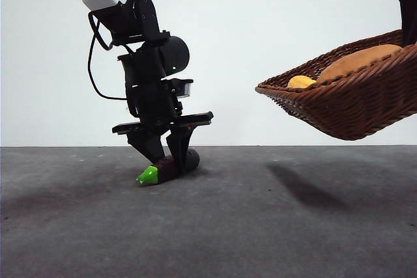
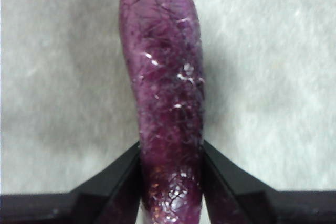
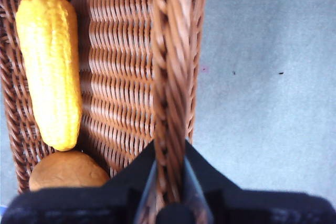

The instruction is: Help me put the vegetables on the table into the basket

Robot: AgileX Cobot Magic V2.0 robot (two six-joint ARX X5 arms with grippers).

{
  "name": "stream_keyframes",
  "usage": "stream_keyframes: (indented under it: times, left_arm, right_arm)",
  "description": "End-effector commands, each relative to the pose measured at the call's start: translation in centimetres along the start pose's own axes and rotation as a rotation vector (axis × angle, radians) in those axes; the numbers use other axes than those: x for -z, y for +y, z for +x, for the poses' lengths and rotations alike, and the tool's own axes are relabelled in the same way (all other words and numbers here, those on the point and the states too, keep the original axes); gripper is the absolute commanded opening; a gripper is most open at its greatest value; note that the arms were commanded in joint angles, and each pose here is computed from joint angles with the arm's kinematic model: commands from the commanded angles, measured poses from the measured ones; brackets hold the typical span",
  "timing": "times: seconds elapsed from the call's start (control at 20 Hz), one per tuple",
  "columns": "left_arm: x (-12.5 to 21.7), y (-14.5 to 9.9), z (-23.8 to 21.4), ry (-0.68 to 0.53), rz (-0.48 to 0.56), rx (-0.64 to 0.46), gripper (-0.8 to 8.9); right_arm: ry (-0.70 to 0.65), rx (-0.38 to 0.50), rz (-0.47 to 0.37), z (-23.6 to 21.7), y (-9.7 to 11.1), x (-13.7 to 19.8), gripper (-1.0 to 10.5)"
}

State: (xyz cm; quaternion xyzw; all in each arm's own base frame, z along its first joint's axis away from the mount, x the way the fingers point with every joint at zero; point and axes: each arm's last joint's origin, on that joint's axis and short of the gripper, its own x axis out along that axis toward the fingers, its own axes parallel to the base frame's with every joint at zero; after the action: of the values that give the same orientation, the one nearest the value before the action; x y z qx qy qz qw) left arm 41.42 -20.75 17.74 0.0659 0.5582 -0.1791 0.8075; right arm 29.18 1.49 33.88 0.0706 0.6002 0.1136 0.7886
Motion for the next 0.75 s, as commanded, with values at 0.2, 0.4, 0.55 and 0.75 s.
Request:
stream_keyframes:
  times: [0.2,0.4,0.55,0.75]
  left_arm:
    - [-1.5,-0.6,-5.0,-0.086,0.033,0.021,-0.08]
    - [-1.1,-2.7,-12.7,-0.181,0.081,0.299,-0.08]
    - [0.8,-5.8,-18.4,-0.199,0.181,0.596,-0.08]
    - [2.5,-9.6,-20.9,-0.166,0.216,0.732,-0.04]
  right_arm:
    - [0.001,-0.009,-0.007,0.2,0.0,0.0,-0.2]
    - [0.001,-0.009,0.004,0.2,0.0,0.0,-0.2]
    - [0.005,-0.03,0.016,0.3,0.5,0.0,-0.2]
    - [-0.014,-0.234,-0.027,0.5,2.0,-0.3,-0.2]
